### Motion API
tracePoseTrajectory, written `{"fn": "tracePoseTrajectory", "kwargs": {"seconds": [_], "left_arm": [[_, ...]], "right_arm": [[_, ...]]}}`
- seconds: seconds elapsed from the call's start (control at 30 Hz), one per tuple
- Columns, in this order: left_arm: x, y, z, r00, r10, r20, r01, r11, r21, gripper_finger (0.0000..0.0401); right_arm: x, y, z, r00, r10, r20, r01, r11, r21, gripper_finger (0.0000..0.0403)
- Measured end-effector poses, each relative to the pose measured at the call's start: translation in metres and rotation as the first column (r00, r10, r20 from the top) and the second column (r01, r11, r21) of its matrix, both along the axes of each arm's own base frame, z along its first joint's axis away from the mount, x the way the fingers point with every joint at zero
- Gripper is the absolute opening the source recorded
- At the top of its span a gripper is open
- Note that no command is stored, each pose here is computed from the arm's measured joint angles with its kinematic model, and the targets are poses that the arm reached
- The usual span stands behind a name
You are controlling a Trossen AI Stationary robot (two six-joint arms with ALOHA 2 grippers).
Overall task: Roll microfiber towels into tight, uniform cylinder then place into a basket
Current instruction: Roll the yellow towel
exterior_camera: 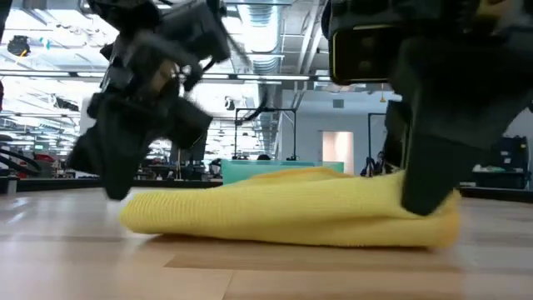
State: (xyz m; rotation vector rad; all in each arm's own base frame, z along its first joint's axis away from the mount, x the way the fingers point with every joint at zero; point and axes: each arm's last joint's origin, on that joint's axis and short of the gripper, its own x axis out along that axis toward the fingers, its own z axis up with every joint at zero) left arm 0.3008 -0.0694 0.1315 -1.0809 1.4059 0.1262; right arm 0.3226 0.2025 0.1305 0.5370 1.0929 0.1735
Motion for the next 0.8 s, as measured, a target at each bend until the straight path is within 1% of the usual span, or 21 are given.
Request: {"fn": "tracePoseTrajectory", "kwargs": {"seconds": [0.03, 0.1, 0.13, 0.17, 0.2, 0.23, 0.3, 0.37, 0.43, 0.57, 0.6, 0.63, 0.67, 0.77, 0.8], "left_arm": [[0.002, -0.003, 0.004, 0.997, -0.053, 0.054, 0.053, 0.998, 0.015, 0.0019], [0.006, -0.011, 0.011, 0.971, -0.186, 0.15, 0.175, 0.981, 0.081, 0.0015], [0.008, -0.016, 0.014, 0.95, -0.25, 0.185, 0.228, 0.965, 0.131, 0.0013], [0.008, -0.022, 0.017, 0.921, -0.324, 0.215, 0.287, 0.939, 0.188, 0.0009], [0.009, -0.029, 0.02, 0.881, -0.406, 0.243, 0.346, 0.903, 0.253, 0.0006], [0.009, -0.036, 0.023, 0.83, -0.49, 0.267, 0.4, 0.856, 0.327, 0.0003], [0.008, -0.054, 0.028, 0.709, -0.643, 0.291, 0.481, 0.742, 0.467, 0.0001], [0.004, -0.071, 0.031, 0.617, -0.741, 0.264, 0.508, 0.631, 0.586, 0.0003], [-0.002, -0.086, 0.032, 0.548, -0.807, 0.219, 0.505, 0.528, 0.683, 0.0005], [-0.016, -0.11, 0.033, 0.449, -0.888, 0.104, 0.466, 0.332, 0.821, 0.0006], [-0.019, -0.115, 0.033, 0.431, -0.899, 0.082, 0.449, 0.293, 0.844, 0.0006], [-0.021, -0.119, 0.034, 0.415, -0.907, 0.066, 0.433, 0.261, 0.863, 0.0006], [-0.022, -0.122, 0.034, 0.397, -0.916, 0.059, 0.422, 0.239, 0.874, 0.0006], [-0.023, -0.129, 0.036, 0.332, -0.942, 0.052, 0.406, 0.193, 0.893, 0.0007], [-0.023, -0.129, 0.036, 0.321, -0.946, 0.052, 0.4, 0.185, 0.898, 0.0008]], "right_arm": [[0.001, 0.0, 0.0, 1.0, -0.002, 0.005, 0.002, 1.0, 0.001, 0.0025], [0.002, -0.002, 0.0, 1.0, -0.006, 0.005, 0.006, 1.0, 0.003, 0.0023], [0.002, -0.002, 0.0, 1.0, -0.001, 0.008, 0.001, 1.0, 0.0, 0.0019], [0.003, -0.003, 0.001, 1.0, 0.007, 0.017, -0.007, 1.0, -0.005, 0.0014], [0.004, -0.004, 0.001, 1.0, 0.011, 0.029, -0.011, 1.0, -0.008, 0.001], [0.005, -0.005, 0.001, 0.999, 0.013, 0.036, -0.013, 1.0, -0.01, 0.0008], [0.006, -0.005, 0.002, 0.999, 0.005, 0.049, -0.004, 1.0, -0.008, 0.0008], [0.008, -0.004, 0.004, 0.998, -0.001, 0.068, 0.0, 1.0, 0.009, 0.0013], [0.008, -0.002, 0.005, 0.996, 0.0, 0.085, -0.002, 1.0, 0.022, 0.0018], [0.009, 0.001, 0.007, 0.994, 0.003, 0.107, -0.006, 0.999, 0.036, 0.0013], [0.01, 0.001, 0.007, 0.994, 0.002, 0.111, -0.006, 0.999, 0.038, 0.001], [0.01, 0.0, 0.008, 0.993, -0.001, 0.116, -0.003, 0.999, 0.041, 0.0008], [0.012, -0.001, 0.008, 0.992, -0.006, 0.122, 0.0, 0.999, 0.045, 0.0008], [0.014, -0.004, 0.008, 0.992, -0.023, 0.121, 0.017, 0.998, 0.052, 0.0014], [0.014, -0.004, 0.008, 0.993, -0.031, 0.117, 0.024, 0.998, 0.056, 0.0017]]}}
